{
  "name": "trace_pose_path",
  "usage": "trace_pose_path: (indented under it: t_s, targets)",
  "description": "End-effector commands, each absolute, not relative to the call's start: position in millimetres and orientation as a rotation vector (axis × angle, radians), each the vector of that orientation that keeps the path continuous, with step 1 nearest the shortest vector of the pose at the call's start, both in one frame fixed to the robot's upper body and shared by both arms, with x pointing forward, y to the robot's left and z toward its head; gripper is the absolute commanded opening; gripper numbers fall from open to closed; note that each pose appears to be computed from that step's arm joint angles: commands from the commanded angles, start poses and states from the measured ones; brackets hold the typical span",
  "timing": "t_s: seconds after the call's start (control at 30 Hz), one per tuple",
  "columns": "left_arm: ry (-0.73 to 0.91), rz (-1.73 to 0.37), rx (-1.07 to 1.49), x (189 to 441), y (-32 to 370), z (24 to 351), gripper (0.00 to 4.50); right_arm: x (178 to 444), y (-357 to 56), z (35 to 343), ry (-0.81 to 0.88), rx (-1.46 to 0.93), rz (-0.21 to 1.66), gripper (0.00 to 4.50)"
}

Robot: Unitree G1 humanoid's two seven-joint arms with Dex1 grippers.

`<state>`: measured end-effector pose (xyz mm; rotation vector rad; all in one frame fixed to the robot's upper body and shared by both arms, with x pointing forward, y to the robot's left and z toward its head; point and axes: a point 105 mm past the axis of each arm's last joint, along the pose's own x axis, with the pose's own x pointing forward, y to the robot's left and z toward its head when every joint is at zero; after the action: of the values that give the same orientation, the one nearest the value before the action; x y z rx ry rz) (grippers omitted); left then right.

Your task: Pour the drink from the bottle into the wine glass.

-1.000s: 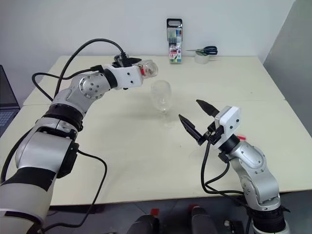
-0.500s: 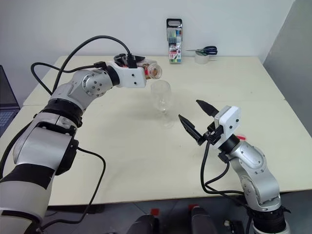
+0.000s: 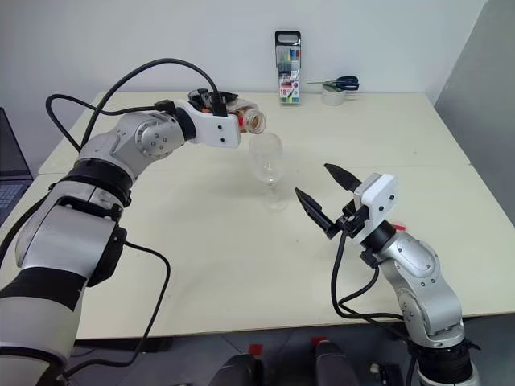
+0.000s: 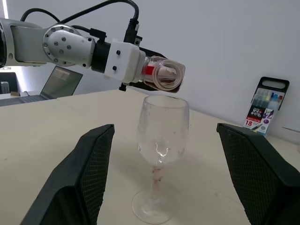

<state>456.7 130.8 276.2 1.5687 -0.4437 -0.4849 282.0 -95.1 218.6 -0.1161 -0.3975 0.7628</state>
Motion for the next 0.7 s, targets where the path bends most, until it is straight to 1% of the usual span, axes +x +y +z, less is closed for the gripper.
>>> trace_pose_path:
  t_s: [0.03, 0.7]
  targets:
    - [-0.526, -0.425, 1.603, 453.3, 128.4, 305.3, 1.66, 280.8, -99.6, 227.2, -0.434, -0.13, 0.754, 3.75]
    - [-0.541, -0.404, 1.66, 453.9, 128.2, 309.2, 1.66, 282.6, -101.6, 227.7, -0.435, -0.136, 0.747, 3.75]
